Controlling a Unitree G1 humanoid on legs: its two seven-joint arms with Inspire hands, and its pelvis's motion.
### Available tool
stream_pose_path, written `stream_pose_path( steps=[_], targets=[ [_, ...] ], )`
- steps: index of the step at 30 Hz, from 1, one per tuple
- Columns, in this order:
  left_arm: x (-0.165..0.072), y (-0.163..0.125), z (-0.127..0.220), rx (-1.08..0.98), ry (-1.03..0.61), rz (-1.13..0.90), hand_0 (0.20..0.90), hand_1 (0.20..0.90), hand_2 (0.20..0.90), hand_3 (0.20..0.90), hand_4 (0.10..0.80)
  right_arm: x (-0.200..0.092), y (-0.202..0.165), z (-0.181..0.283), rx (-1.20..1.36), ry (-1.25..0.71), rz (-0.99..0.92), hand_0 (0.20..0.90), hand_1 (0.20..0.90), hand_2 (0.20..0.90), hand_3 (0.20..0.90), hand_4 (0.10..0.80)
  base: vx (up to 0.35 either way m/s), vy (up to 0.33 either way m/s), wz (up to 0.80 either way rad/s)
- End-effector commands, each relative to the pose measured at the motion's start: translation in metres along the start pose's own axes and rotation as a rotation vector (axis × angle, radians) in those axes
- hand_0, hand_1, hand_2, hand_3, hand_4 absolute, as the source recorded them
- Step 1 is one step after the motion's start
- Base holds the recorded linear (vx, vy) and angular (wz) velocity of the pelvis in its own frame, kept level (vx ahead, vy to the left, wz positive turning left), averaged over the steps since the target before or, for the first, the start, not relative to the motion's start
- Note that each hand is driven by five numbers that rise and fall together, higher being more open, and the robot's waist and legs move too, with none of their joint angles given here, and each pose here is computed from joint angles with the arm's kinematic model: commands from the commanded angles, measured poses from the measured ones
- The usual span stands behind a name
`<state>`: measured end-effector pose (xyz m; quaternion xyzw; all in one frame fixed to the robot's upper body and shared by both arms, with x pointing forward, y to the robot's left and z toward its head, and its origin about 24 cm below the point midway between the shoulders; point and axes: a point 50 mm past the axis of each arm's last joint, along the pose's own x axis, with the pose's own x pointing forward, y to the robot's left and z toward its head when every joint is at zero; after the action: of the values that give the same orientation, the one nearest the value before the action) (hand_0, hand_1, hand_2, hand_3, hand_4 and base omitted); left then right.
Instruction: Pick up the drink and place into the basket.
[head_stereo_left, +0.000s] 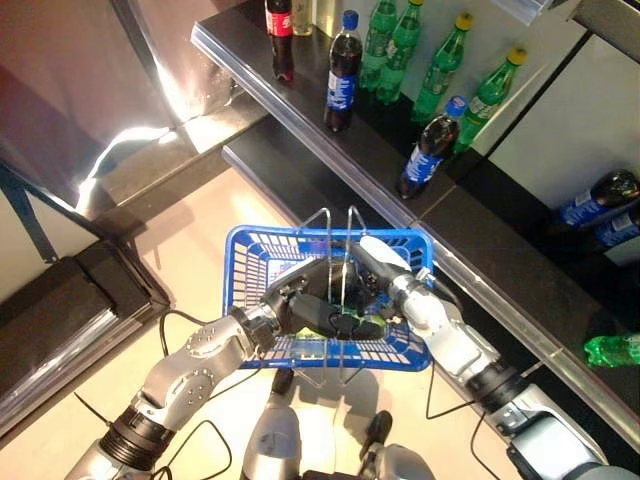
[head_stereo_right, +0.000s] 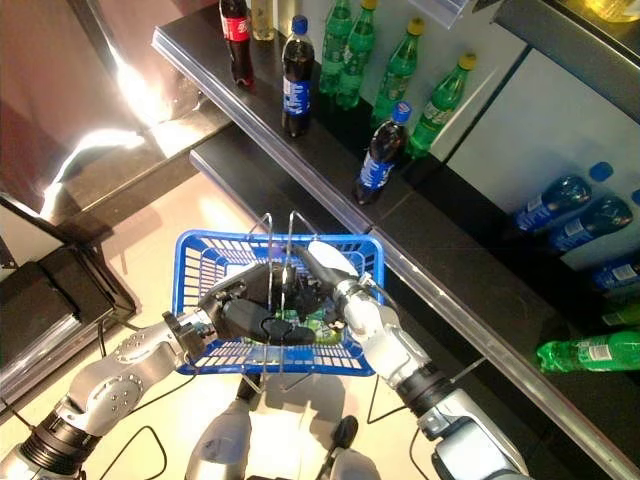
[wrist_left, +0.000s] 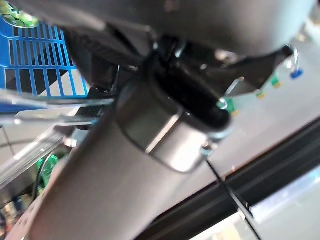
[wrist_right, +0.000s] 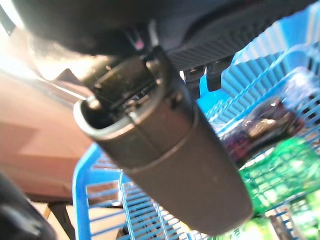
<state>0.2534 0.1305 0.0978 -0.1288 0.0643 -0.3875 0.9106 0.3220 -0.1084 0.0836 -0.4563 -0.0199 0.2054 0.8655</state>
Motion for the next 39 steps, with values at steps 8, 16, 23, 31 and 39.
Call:
stream_pose_path(
  steps=[8, 16, 23, 31, 39],
  targets=[
    [-0.004, -0.044, 0.103, 0.029, -0.873, -0.168, 0.3, 0.3, 0.3, 0.2, 0.1, -0.024, 0.008, 0.001, 0.094, -0.126, -0.015, 0.9, 0.9, 0.9, 0.9, 0.8, 0.024, 0.024, -0.12],
    [-0.018, -0.017, 0.096, 0.053, -0.888, 0.051, 0.3, 0.3, 0.3, 0.2, 0.1, -0.042, 0.002, 0.007, 0.251, -0.218, -0.115, 0.9, 0.9, 0.9, 0.9, 0.8, 0.052, 0.035, -0.13],
    [-0.047, 0.023, 0.067, 0.029, -0.849, 0.343, 0.3, 0.3, 0.3, 0.2, 0.1, -0.071, 0.0, -0.024, 0.469, -0.179, -0.322, 0.9, 0.9, 0.9, 0.9, 0.8, 0.052, 0.184, -0.18],
    [-0.07, 0.063, 0.027, -0.02, -0.736, 0.598, 0.3, 0.3, 0.3, 0.2, 0.1, -0.095, 0.005, -0.073, 0.67, -0.026, -0.485, 0.9, 0.9, 0.9, 0.9, 0.8, 0.014, 0.171, -0.24],
    [-0.117, 0.115, -0.049, -0.187, -0.525, 0.948, 0.3, 0.3, 0.3, 0.2, 0.1, -0.128, 0.016, -0.139, 0.877, 0.21, -0.634, 0.9, 0.9, 0.9, 0.9, 0.8, -0.06, 0.011, -0.54]
  ],
)
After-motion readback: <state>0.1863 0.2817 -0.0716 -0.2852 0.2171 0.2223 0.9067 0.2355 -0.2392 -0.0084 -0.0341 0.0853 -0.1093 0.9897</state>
